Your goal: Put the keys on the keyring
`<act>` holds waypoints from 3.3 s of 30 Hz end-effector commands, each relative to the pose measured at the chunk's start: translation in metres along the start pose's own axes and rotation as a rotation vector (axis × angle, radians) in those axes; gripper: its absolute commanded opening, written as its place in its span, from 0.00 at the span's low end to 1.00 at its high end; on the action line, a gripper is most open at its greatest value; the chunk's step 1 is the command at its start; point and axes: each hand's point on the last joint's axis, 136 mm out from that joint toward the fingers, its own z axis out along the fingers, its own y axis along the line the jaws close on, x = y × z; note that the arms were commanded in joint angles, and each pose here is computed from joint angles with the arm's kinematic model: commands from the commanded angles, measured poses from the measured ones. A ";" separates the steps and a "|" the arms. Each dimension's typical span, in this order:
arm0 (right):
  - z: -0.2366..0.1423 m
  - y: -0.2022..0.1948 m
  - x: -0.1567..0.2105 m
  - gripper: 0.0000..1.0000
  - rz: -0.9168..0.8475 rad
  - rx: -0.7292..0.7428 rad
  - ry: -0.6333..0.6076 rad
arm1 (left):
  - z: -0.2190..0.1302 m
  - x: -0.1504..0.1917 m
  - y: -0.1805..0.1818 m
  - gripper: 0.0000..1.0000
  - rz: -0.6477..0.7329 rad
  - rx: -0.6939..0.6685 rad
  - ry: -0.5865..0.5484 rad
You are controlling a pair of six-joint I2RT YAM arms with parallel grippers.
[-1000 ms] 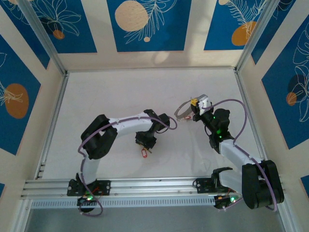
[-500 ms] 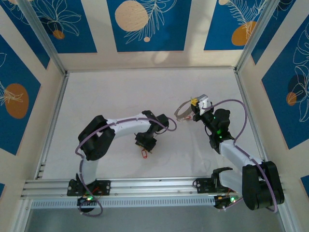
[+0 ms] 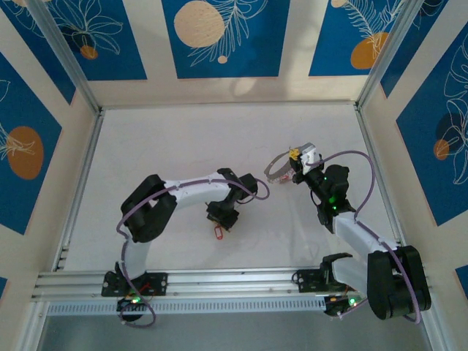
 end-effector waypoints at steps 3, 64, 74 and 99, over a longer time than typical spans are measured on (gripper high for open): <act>-0.004 0.000 -0.014 0.00 -0.032 0.011 -0.051 | 0.004 0.000 -0.001 0.32 0.010 -0.024 0.039; -0.005 0.001 -0.017 0.00 -0.042 0.009 -0.052 | 0.002 0.004 0.017 0.24 -0.170 0.227 0.045; -0.005 0.001 -0.017 0.00 -0.045 0.007 -0.050 | -0.008 0.001 0.023 0.25 -0.265 0.388 -0.012; -0.007 0.001 -0.015 0.00 -0.045 0.012 -0.047 | 0.012 0.011 0.013 0.26 -0.253 0.440 0.039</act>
